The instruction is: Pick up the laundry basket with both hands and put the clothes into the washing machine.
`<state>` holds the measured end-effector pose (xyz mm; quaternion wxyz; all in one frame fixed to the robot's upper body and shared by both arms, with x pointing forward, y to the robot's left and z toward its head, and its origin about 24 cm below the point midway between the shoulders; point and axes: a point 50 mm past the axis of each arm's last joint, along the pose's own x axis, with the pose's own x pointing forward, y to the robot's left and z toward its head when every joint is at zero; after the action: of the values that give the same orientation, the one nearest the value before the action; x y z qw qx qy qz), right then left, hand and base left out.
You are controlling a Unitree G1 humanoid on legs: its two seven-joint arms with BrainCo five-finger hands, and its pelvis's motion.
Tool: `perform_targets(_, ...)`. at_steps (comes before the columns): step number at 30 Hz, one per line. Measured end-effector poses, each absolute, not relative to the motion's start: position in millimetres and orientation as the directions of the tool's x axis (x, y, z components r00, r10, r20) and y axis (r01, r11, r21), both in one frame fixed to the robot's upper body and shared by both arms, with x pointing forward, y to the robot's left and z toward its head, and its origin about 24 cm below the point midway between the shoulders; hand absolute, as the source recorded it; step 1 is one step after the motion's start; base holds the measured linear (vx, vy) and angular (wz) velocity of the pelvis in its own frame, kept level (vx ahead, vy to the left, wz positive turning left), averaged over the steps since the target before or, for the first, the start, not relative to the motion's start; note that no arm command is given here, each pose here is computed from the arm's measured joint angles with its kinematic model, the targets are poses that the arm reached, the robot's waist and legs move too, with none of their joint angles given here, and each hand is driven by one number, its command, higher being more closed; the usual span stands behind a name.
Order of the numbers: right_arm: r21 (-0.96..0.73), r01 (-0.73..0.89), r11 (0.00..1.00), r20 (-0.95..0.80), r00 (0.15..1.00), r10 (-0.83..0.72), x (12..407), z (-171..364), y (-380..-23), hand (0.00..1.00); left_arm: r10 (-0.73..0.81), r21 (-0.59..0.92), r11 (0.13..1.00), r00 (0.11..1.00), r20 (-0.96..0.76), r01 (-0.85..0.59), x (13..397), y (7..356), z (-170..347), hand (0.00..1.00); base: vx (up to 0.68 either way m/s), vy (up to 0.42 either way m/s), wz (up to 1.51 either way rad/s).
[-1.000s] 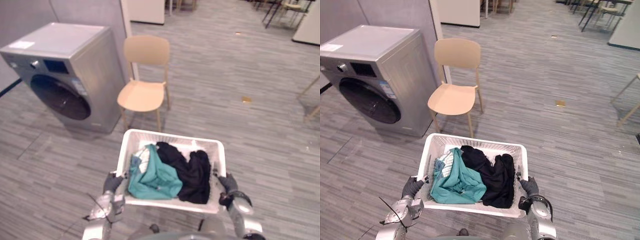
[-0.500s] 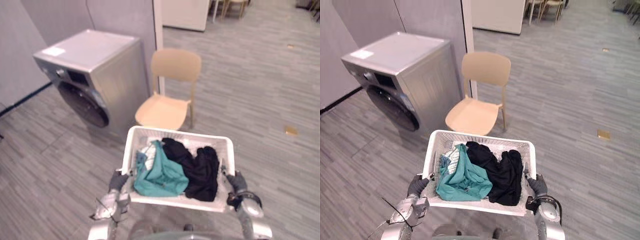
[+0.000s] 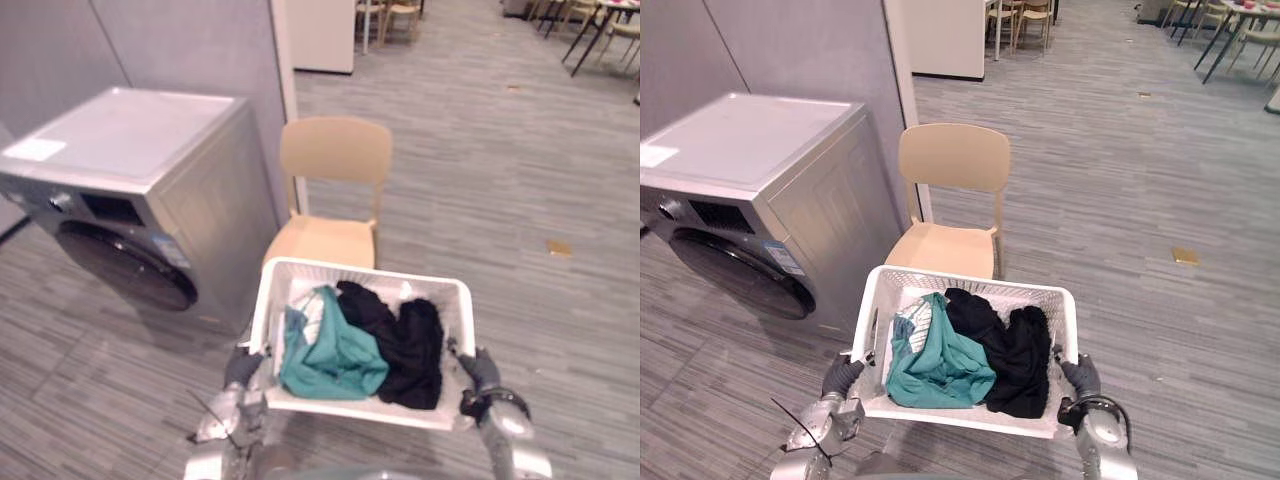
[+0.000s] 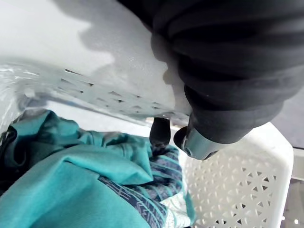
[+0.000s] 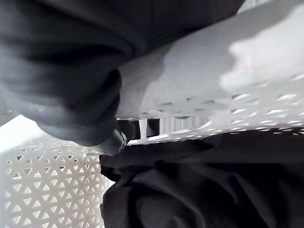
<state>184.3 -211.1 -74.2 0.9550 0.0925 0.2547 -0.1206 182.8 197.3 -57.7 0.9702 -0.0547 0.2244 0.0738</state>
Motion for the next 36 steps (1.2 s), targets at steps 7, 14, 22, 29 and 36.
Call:
perform_targets(7,0.129,0.296,0.946,-0.499,0.844,-0.196,191.1,-71.8,-208.5,1.00,0.101,-0.055,0.990,0.911,-0.399,-0.134,196.8,195.8,-47.5,1.00,0.14,0.278,-0.19)
perform_targets(14,0.157,0.306,0.939,-0.503,0.843,-0.191,188.7,-73.4,-203.2,1.00,0.113,-0.025,0.991,0.915,-0.388,-0.133,196.5,204.0,-43.1,1.00,0.10,0.164,-0.21)
perform_targets(22,0.155,0.254,0.955,-0.376,0.909,-0.181,221.4,-43.7,-210.9,1.00,0.116,-0.064,0.988,0.953,-0.281,-0.140,222.2,199.6,-20.0,1.00,0.14,-0.077,0.13)
perform_targets(29,0.178,0.188,0.966,-0.140,0.976,-0.165,284.1,19.5,-215.7,1.00,0.113,-0.088,0.989,0.992,-0.050,-0.117,282.6,192.6,36.1,1.00,0.06,-0.094,0.04)
perform_targets(36,0.176,0.103,0.979,0.006,0.994,-0.105,359.6,94.3,-195.0,1.00,0.155,-0.070,0.986,0.983,0.096,-0.149,352.3,217.6,107.1,1.00,-0.06,-0.021,0.09)
